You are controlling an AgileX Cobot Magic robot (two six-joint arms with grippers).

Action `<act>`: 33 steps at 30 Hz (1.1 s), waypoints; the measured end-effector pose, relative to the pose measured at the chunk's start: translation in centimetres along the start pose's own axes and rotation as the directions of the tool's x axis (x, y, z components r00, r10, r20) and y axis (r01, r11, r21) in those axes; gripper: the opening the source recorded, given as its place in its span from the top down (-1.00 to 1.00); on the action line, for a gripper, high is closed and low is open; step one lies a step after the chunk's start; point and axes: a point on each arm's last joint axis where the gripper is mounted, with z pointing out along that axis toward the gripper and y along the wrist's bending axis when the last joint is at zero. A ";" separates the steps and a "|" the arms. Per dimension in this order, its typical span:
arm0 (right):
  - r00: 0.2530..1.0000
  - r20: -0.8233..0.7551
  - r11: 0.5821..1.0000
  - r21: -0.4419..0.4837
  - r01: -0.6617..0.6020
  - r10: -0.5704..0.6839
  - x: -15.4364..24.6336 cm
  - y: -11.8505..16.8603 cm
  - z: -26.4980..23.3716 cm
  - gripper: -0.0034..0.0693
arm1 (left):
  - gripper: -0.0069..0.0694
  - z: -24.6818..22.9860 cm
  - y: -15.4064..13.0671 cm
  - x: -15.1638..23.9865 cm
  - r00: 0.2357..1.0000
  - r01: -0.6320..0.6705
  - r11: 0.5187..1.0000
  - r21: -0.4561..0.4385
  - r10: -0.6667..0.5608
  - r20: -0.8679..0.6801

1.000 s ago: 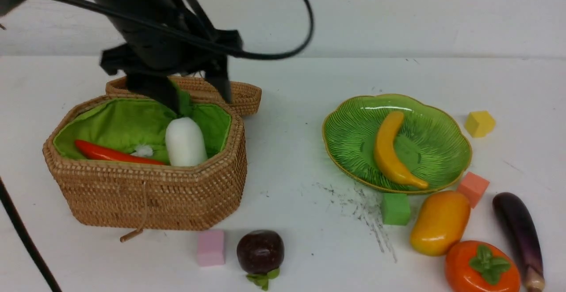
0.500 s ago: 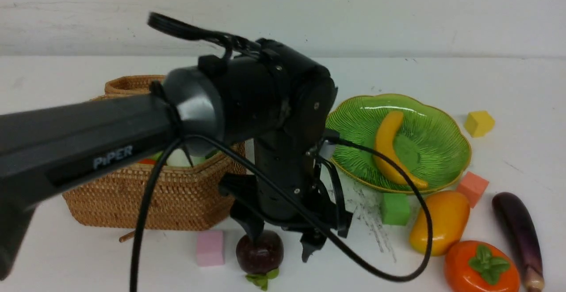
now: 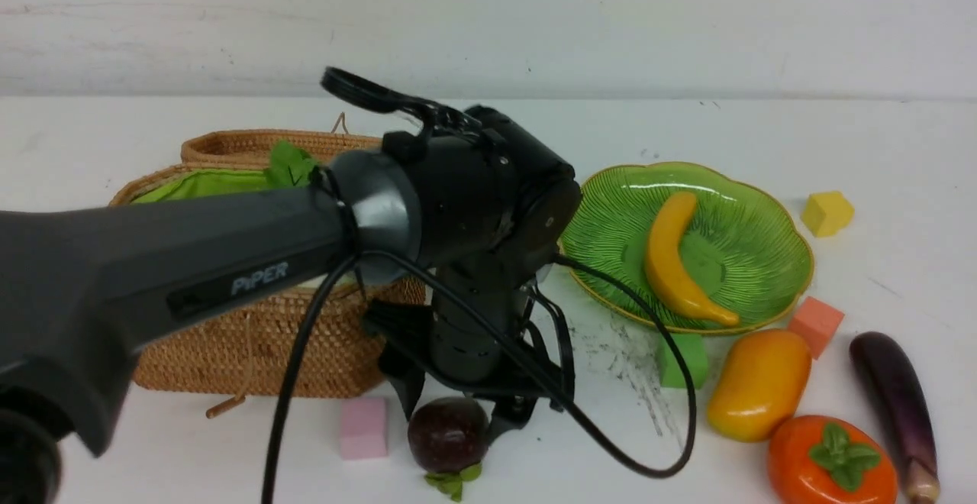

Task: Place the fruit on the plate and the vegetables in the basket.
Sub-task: Grab a mangosteen with your left arm and put it on the plate on the right

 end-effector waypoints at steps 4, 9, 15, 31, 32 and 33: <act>1.000 0.000 1.000 0.000 0.000 0.000 0.0 0.0 0.0 0.24 | -0.63 1.7 -0.4 -0.1 0.999 -0.013 1.000 -0.010 0.013 -0.052; 1.000 0.000 1.000 0.000 0.000 0.000 0.0 0.0 0.0 0.24 | -0.62 1.7 -0.5 -0.1 0.998 -0.040 0.999 -0.007 0.039 -0.058; 1.000 0.000 1.000 0.000 0.000 0.000 0.0 0.0 0.0 0.24 | -0.54 1.4 -0.7 0.0 0.994 -0.086 0.996 0.027 0.088 -0.060; 1.000 0.000 1.000 0.000 0.000 0.000 0.0 0.0 0.0 0.24 | -0.54 -6.2 -2.5 -5.4 0.898 -0.121 0.954 0.273 -0.012 0.440; 1.000 0.000 1.000 0.000 0.000 0.000 0.0 0.0 0.0 0.24 | -0.54 -6.2 -2.9 -6.1 0.868 -0.127 0.947 0.295 -0.038 0.495; 1.000 0.000 1.000 0.000 0.000 0.000 0.0 0.0 0.0 0.24 | -0.54 -6.1 -3.1 -6.6 0.843 -0.124 0.942 0.312 -0.066 0.533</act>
